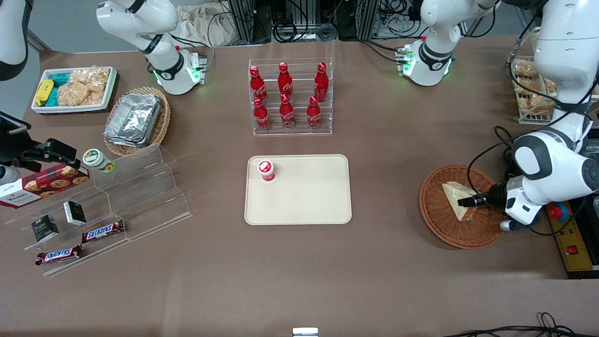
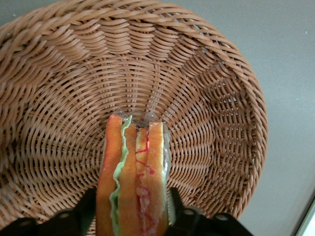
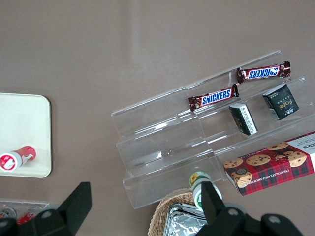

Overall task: Place sandwich from basket to tray
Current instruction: 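Lift the sandwich up out of the basket with the left gripper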

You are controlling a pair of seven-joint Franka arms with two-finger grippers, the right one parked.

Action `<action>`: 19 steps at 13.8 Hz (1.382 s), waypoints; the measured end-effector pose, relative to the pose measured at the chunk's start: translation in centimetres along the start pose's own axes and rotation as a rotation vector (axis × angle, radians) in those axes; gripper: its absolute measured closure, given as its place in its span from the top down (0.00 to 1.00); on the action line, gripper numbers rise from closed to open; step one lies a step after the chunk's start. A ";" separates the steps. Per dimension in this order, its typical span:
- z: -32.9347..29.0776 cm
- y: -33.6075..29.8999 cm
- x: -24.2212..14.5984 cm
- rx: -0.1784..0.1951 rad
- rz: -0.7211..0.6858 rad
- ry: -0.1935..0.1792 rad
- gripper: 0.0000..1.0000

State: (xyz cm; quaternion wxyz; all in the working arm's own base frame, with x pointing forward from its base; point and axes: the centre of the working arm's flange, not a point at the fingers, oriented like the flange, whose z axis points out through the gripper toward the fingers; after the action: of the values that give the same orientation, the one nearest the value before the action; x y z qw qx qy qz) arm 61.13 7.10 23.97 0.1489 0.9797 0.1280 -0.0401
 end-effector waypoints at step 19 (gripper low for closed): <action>-23.5 28.1 -8.0 0.208 -0.007 -0.120 0.33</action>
State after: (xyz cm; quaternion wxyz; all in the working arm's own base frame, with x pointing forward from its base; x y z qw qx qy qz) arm 61.72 -13.66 55.19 0.0539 0.9853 0.1172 -0.1123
